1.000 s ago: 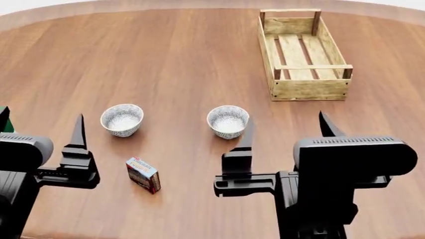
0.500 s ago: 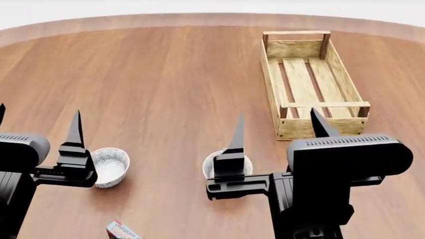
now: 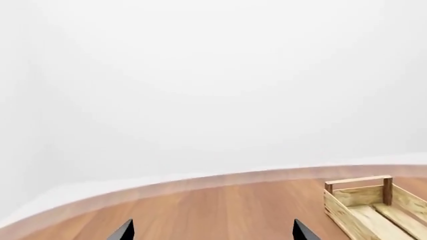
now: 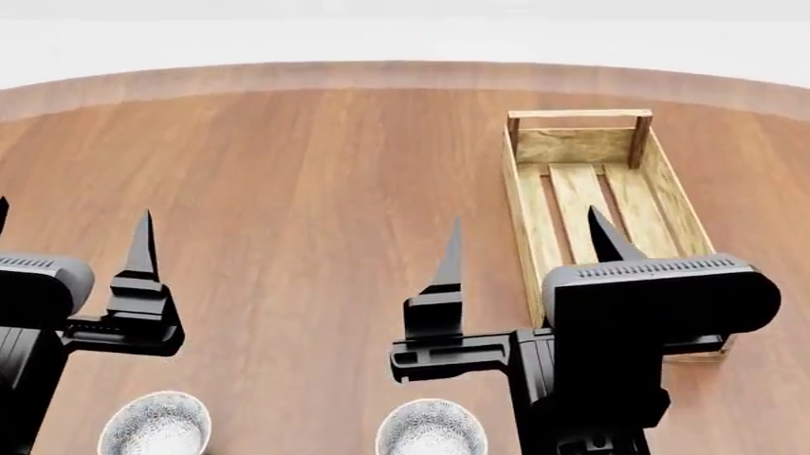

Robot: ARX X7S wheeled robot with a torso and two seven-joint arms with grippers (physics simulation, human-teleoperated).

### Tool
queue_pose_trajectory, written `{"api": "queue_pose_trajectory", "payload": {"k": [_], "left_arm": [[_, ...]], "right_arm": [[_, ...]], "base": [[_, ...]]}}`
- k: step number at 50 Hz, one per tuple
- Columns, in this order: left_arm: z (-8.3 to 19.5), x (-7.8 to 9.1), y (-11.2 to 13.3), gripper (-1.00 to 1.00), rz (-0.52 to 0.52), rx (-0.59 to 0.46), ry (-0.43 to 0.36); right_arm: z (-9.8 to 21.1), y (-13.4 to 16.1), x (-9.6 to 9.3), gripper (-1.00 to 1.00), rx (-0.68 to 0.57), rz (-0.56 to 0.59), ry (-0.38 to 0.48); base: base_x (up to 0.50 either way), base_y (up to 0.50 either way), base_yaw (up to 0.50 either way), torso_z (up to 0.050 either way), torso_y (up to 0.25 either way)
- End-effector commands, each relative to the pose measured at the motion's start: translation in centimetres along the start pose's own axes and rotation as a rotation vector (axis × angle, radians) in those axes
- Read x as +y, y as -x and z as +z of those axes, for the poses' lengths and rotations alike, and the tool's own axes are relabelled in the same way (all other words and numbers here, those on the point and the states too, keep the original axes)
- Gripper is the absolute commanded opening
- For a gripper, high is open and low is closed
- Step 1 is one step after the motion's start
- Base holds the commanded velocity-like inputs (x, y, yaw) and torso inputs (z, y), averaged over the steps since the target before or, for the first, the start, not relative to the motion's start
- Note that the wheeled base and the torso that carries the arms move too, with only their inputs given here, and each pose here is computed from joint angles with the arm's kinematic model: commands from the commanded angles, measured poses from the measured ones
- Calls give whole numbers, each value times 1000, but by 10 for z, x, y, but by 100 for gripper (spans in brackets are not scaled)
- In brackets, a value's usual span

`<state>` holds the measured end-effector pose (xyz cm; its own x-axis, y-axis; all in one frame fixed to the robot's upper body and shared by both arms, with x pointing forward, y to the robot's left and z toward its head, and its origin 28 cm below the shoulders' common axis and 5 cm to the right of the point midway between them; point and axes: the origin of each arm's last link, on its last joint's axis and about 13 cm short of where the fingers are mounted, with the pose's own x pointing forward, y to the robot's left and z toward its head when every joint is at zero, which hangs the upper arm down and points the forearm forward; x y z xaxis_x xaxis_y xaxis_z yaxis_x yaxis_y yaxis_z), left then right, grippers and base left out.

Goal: Stack the right bowl on the left bowl and place them in the tray.

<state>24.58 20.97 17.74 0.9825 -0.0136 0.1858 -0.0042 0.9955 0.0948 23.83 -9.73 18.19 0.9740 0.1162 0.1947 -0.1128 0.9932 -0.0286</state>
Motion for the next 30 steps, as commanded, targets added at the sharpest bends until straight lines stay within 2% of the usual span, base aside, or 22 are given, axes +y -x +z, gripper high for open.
{"api": "queue_pose_trajectory", "payload": {"k": [1,21,30], "left_arm": [[-1,0,0,100,0,2,0],[-3,-1,0,100,-2,6,-1],[-3,0,0,100,-1,4,0]], "right_arm": [[-1,0,0,100,3,0,-1],[-3,-1,0,100,10,3,-3],[-3,-1,1,100,7,6,3]], "base": [[500,0,0,0,0],[500,0,0,0,1],[0,0,0,0,1]]}}
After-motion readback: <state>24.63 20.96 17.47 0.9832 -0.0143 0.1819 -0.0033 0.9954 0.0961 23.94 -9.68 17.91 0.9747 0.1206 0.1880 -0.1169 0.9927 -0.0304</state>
